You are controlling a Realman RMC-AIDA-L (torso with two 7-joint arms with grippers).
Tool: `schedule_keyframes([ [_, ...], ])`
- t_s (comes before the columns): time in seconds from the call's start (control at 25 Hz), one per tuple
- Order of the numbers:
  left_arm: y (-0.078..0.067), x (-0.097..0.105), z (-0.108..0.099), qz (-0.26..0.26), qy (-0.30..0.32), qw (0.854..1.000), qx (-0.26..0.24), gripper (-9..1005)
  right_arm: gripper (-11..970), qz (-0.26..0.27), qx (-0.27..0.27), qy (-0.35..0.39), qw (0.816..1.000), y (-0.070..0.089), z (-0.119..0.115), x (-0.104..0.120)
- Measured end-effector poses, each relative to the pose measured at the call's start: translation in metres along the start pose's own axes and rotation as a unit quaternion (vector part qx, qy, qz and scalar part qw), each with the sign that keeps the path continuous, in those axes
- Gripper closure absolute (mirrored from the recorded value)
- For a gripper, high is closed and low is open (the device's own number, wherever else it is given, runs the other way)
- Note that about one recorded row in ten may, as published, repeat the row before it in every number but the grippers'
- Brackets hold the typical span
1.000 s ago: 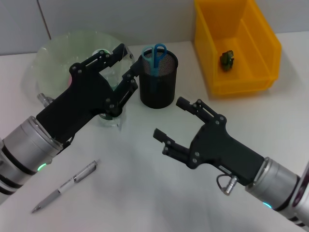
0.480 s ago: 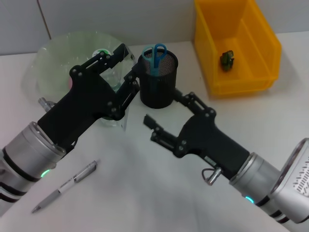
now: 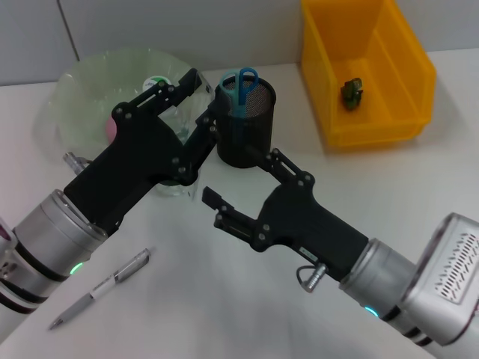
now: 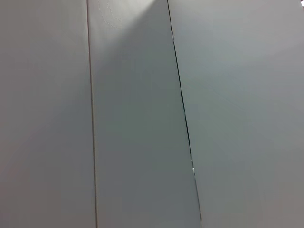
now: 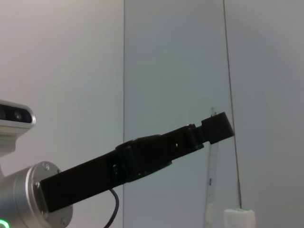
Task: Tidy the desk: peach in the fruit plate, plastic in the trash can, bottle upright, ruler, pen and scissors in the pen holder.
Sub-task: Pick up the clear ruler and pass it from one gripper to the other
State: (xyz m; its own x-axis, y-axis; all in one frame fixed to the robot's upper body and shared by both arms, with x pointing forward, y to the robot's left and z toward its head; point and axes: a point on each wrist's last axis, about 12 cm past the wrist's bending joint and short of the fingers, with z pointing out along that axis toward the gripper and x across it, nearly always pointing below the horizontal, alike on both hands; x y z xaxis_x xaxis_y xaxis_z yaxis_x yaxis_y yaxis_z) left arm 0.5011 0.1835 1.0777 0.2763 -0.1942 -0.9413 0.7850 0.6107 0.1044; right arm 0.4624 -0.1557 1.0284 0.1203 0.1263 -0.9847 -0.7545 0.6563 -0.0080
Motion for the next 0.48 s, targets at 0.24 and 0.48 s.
schedule_keyframes([
  [0.24, 0.000, 0.002, 0.000, 0.004, 0.004, 1.000, -0.008, 607, 149, 0.002, -0.017, 0.002, 1.000, 0.004, 0.008, -0.001],
  [0.48, -0.006, 0.005, 0.000, 0.020, 0.009, 1.000, -0.007, 607, 149, -0.011, 0.000, 0.009, 1.000, 0.009, 0.020, 0.000],
])
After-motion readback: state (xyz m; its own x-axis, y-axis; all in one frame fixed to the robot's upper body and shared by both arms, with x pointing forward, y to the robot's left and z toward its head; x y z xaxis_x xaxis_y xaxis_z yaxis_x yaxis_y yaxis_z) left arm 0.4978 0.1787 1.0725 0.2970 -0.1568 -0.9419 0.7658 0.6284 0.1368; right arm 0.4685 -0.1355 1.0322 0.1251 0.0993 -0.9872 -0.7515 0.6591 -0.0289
